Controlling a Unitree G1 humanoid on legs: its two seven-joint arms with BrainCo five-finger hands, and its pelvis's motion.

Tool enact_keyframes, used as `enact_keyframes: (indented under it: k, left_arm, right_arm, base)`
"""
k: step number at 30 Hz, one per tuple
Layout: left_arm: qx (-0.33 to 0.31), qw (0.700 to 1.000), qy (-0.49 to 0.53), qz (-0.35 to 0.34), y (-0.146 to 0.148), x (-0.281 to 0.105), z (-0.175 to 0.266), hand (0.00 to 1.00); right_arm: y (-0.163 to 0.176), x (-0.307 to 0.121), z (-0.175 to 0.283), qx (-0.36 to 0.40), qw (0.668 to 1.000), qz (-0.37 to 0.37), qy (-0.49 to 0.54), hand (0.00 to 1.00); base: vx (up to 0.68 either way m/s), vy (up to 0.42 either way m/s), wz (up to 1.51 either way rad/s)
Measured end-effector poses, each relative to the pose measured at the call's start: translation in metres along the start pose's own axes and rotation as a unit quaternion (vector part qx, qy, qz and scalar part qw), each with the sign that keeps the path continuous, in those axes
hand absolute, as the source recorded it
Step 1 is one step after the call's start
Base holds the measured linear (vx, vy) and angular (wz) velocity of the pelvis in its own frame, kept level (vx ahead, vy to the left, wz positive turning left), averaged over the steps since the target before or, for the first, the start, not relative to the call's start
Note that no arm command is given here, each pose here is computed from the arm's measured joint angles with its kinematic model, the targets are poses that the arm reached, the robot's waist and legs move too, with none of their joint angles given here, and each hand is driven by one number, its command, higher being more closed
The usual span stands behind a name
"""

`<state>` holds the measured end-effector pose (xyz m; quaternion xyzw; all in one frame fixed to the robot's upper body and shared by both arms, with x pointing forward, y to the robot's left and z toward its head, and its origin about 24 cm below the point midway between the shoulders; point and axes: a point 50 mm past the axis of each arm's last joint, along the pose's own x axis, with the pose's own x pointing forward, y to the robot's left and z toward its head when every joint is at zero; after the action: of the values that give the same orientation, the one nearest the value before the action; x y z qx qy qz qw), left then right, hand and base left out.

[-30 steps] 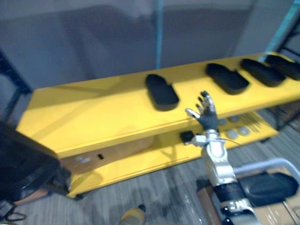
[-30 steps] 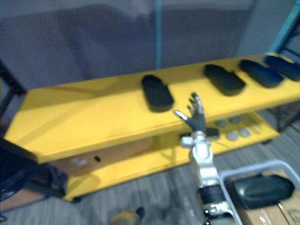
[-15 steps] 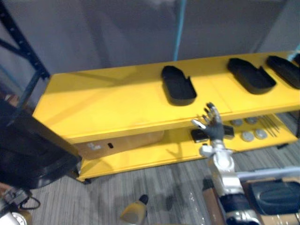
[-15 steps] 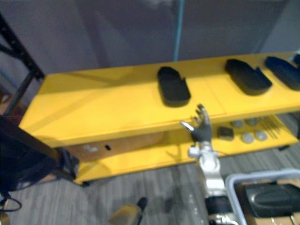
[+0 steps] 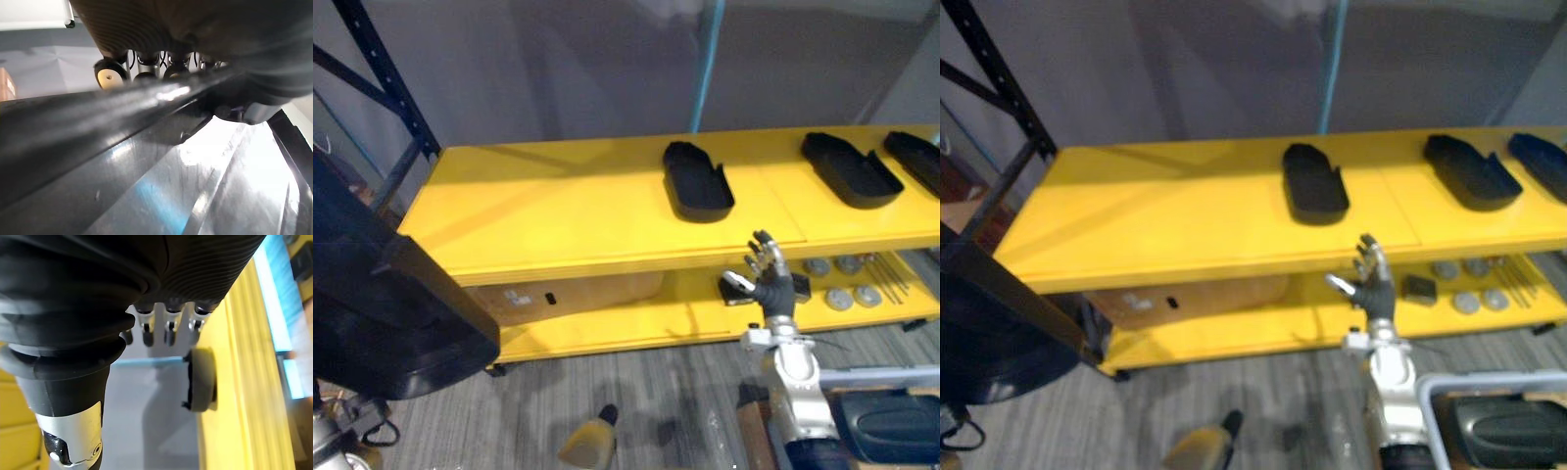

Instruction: Walk over and take plastic housings, then place them on the shelf

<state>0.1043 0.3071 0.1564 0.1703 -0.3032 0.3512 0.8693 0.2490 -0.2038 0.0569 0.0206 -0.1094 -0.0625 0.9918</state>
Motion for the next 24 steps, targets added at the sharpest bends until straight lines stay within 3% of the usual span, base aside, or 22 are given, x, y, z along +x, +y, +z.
enact_keyframes:
  k: [4,13,19,24]
  left_arm:
    - [-0.026,0.999,-0.036,0.000,-0.009,0.019,0.003,1.00]
    - [-0.104,0.994,-0.027,-0.015,-0.053,0.035,0.001,1.00]
    - [-0.107,0.994,0.025,-0.017,-0.052,0.012,-0.009,1.00]
    - [-0.118,0.993,-0.014,-0.015,-0.052,0.015,0.004,1.00]
  right_arm:
    - [-0.018,0.002,0.006,-0.007,0.999,-0.034,-0.016,0.00]
    - [-0.017,0.003,0.040,-0.014,0.995,-0.013,-0.100,0.00]
    - [-0.016,0.003,0.071,-0.049,0.985,0.019,-0.162,0.00]
    - [-0.011,0.011,0.086,-0.041,0.978,0.010,-0.205,0.00]
  base:
    - [0.26,0.083,0.24]
    - [0.00,-0.052,0.22]
    - [0.14,-0.276,0.14]
    - [0.15,-0.107,-0.10]
